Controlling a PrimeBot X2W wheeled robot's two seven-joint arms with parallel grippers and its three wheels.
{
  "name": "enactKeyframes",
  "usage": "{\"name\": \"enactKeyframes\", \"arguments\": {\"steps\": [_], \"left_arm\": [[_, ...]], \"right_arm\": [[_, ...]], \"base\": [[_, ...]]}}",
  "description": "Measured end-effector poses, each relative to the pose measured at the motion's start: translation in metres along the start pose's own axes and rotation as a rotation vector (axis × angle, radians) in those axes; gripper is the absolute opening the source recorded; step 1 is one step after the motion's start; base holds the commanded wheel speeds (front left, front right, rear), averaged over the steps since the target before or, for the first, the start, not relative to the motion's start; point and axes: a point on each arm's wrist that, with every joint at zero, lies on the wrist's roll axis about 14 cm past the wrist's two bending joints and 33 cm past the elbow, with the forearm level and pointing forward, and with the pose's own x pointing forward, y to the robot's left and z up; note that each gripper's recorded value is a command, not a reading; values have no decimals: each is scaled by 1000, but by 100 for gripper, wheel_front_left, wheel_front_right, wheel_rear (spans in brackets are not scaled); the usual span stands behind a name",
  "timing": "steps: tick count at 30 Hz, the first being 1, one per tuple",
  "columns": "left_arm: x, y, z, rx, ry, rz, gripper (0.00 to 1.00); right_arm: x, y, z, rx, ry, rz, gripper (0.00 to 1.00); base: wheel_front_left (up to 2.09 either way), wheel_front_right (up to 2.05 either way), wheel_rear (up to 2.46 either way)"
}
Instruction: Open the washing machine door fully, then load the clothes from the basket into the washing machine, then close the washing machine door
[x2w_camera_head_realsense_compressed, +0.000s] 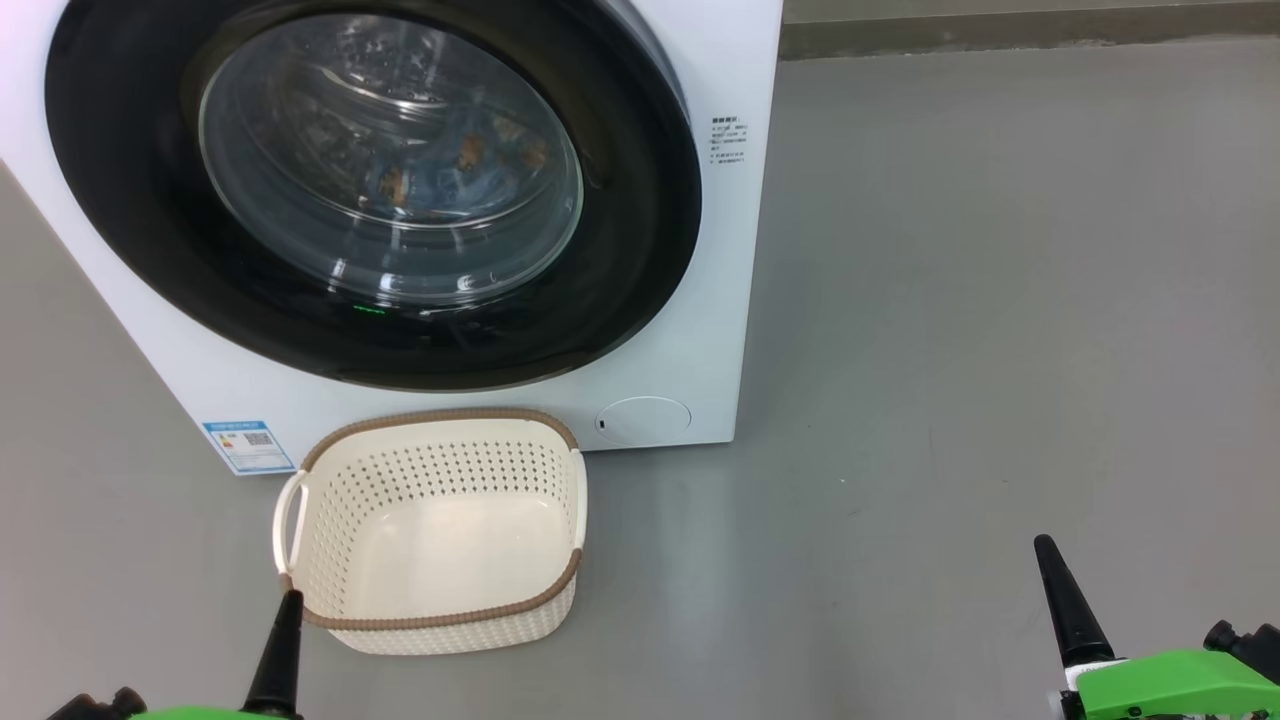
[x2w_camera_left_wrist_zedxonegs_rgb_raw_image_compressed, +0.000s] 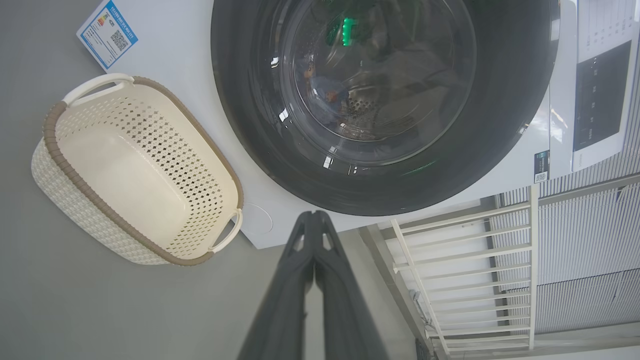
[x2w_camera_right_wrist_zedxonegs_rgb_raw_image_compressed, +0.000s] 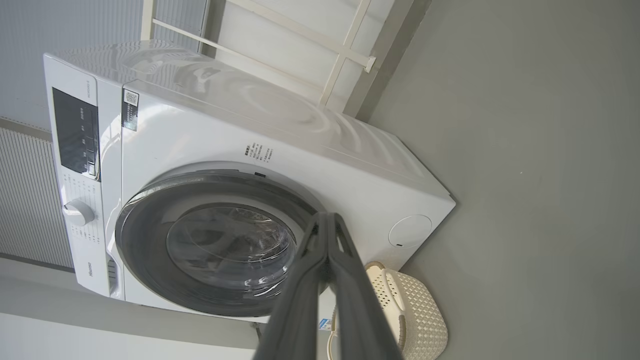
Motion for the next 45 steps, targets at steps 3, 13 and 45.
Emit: {"name": "enactKeyframes", "arguments": {"steps": [3,13,45], "left_arm": [[2,-2,0,-31,1,-5,0],[5,-1,0,-138,10,-1,0],[16,-9,2,-370,25,-26,0]], "right_arm": [[0,-1,0,33,1,-3,0],[3,3,3,142,1,8,0],[6,5,8,376,1,25,0]], "base": [[0,0,0],[0,0,0],[0,0,0]]}}
